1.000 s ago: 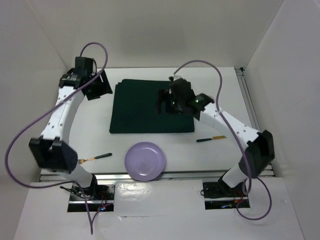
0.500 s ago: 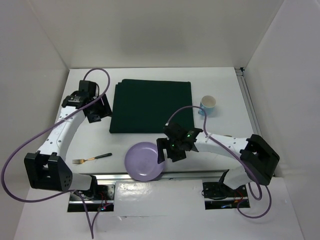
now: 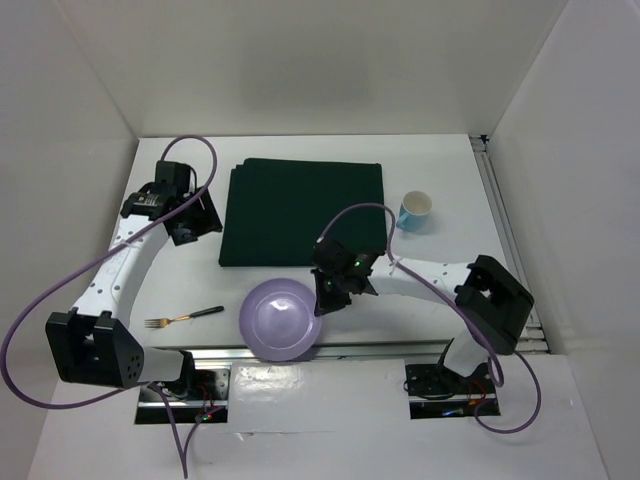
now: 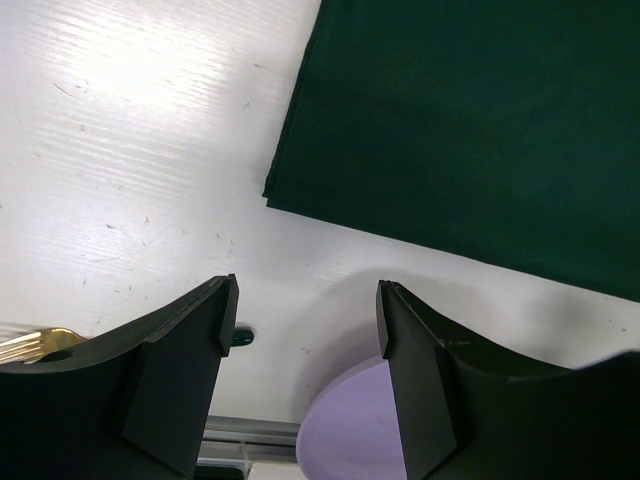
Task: Set the dinner table for one person
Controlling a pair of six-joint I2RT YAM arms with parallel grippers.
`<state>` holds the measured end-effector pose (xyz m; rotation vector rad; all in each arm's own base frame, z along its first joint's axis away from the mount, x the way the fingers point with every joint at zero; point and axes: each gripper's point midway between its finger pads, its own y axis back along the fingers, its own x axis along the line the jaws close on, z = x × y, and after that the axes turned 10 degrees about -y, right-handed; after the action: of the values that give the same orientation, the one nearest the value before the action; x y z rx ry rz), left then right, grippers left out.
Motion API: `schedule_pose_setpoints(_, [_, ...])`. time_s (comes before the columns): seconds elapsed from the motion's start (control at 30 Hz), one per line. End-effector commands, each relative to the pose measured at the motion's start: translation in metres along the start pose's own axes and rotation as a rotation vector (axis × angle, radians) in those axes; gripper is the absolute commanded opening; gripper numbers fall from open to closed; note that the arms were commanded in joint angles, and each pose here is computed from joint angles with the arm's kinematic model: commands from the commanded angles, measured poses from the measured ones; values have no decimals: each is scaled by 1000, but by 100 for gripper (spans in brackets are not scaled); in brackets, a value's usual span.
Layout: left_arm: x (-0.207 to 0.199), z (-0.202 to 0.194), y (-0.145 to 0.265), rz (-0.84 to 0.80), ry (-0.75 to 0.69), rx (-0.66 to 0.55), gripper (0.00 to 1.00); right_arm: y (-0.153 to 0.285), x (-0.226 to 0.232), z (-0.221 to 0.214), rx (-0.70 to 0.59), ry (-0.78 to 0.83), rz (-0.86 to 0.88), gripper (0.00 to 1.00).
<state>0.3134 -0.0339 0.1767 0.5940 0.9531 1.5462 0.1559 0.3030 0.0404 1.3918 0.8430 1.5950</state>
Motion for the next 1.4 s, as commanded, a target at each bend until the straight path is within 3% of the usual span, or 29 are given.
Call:
schedule_pose_setpoints(0.0, [2, 17, 18, 22, 18, -79, 74, 50, 24, 32, -142, 52, 0, 0])
schedule_pose_setpoints(0.1, [6, 25, 26, 43, 48, -122, 74, 82, 38, 91, -269, 35, 35, 0])
schedule_pose_setpoints(0.2, [12, 34, 36, 87, 82, -149, 74, 85, 36, 149, -328, 1, 22, 0])
schedule_pose_setpoints(0.37, [21, 45, 56, 138, 131, -221, 74, 68, 26, 236, -377, -95, 6, 0])
schedule_pose_setpoints(0.4, [22, 44, 59, 138, 132, -222, 74, 48, 16, 245, -348, -116, -17, 0])
schedule_pose_setpoints(0.53, [21, 39, 62, 130, 138, -207, 74, 37, 8, 305, -386, -185, 11, 0])
schedule_pose_setpoints(0.9, [21, 32, 66, 118, 137, -204, 74, -4, -25, 328, -343, -298, 3, 0])
schedule_pose_setpoints(1.0, [22, 29, 66, 122, 127, -195, 74, -5, -27, 324, -329, -302, -9, 19])
schedule_pose_setpoints(1.03, [24, 32, 68, 128, 120, -206, 74, -5, -29, 325, -336, -304, -18, 29])
schedule_pose_setpoints(1.07, [23, 35, 71, 125, 121, -215, 74, -7, -34, 321, -328, -309, -38, 49])
schedule_pose_setpoints(1.13, [25, 36, 71, 139, 112, -211, 74, -1, -34, 324, -347, -308, -43, 62])
schedule_pose_setpoints(1.37, [28, 39, 67, 166, 109, -195, 75, 40, -29, 331, -450, -254, -93, 65])
